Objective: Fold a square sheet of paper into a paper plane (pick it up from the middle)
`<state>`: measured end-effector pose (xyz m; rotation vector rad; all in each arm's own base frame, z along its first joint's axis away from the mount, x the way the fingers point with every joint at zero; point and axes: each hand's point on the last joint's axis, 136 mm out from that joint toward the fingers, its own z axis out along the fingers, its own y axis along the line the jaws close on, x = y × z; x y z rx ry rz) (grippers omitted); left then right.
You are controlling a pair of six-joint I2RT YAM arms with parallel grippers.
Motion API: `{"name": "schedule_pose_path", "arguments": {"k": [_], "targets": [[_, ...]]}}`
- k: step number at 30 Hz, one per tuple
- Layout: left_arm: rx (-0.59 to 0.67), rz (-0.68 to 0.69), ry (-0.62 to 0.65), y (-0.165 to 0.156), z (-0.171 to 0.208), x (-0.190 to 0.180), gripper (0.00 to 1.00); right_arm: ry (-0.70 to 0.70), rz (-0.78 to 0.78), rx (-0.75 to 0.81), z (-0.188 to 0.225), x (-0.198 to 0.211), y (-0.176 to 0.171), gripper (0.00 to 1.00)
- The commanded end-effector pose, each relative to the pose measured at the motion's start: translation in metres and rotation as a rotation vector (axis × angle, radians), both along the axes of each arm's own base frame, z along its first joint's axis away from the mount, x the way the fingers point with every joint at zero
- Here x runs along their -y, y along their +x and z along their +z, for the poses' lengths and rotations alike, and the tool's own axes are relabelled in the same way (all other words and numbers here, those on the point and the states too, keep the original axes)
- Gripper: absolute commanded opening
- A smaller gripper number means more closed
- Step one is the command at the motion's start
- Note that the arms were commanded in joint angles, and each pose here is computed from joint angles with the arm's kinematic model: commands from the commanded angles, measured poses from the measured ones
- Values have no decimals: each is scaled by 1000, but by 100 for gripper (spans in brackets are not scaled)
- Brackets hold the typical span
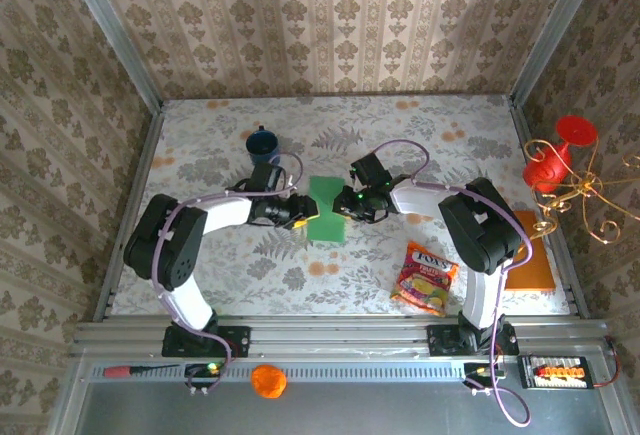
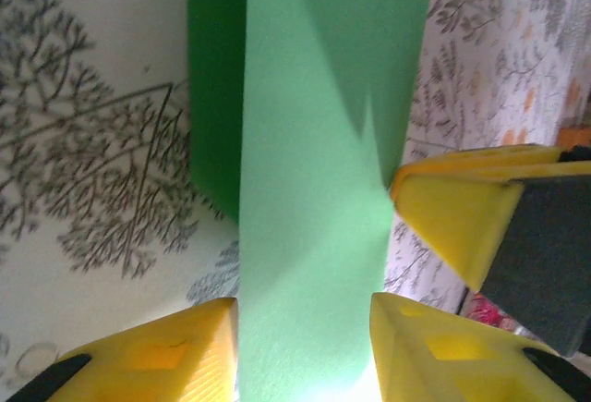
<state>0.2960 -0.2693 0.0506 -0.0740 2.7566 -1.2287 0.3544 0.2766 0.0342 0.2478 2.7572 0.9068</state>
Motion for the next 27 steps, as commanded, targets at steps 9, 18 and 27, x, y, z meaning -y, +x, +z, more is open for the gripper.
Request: {"name": "schedule_pose_path", "arguments": {"k": [9,18,27], "targets": [[11,-86,-112,22,8,4,36,20,9,-26,-7,0,-3,22],[13,-101,-110,26,2,8,28,13,12,-34,-11,1,-4,22],[27,-57,-76,28,-3,3,14,14,35,-2,-6,2,-8,25]]}}
